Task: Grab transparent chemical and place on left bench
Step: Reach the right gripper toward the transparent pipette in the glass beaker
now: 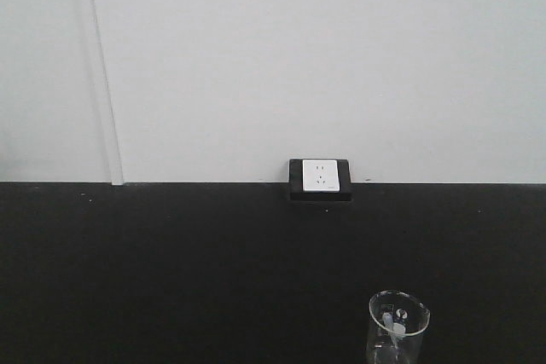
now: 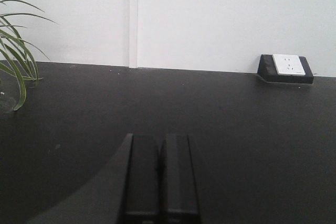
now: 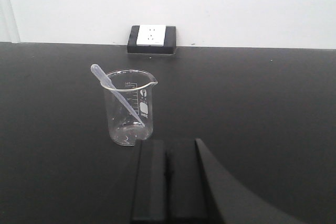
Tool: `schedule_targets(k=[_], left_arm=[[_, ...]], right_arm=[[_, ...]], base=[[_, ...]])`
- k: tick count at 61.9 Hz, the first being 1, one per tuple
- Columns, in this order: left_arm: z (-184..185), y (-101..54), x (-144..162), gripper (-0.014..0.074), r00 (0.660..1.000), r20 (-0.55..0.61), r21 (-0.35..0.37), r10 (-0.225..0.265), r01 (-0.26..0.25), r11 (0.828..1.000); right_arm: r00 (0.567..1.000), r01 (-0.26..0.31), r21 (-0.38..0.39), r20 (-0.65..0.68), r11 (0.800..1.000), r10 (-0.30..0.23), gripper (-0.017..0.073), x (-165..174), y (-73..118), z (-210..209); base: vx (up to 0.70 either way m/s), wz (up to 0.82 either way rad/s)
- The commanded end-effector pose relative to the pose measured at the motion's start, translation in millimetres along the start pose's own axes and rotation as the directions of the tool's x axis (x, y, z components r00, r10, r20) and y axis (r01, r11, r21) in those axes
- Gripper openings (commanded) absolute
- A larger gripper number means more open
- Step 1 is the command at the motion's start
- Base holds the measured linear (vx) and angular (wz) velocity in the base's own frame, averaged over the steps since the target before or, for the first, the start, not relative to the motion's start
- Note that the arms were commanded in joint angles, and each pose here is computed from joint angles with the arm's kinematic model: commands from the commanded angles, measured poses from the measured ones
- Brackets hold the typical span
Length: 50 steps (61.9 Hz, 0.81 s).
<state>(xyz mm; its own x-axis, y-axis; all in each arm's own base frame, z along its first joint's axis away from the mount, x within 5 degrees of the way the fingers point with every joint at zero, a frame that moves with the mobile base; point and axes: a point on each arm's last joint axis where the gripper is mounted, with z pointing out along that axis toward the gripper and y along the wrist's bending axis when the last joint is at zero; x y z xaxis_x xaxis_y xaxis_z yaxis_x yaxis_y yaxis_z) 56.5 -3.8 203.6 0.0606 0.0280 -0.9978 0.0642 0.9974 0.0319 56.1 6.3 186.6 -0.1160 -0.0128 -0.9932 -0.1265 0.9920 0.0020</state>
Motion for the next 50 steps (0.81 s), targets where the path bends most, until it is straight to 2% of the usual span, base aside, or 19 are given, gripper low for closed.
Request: schedule_targets(k=[1, 50], left_arm=[[-1.3, 0.1, -2.8, -0.0003, 0.997, 0.081, -0.002, -0.009, 0.009, 1.000], [-1.3, 0.1, -2.8, -0.0003, 0.997, 0.081, -0.002, -0.009, 0.009, 1.000]], right_arm=[[0.996, 0.014, -0.004, 0.088, 1.000, -0.014, -0.0007, -6.0, 0.6, -0.8], [0.996, 0.014, -0.004, 0.088, 1.000, -0.014, -0.0007, -6.0, 0.6, -0.8]], base=[[0.00, 0.00], [0.00, 0.00]])
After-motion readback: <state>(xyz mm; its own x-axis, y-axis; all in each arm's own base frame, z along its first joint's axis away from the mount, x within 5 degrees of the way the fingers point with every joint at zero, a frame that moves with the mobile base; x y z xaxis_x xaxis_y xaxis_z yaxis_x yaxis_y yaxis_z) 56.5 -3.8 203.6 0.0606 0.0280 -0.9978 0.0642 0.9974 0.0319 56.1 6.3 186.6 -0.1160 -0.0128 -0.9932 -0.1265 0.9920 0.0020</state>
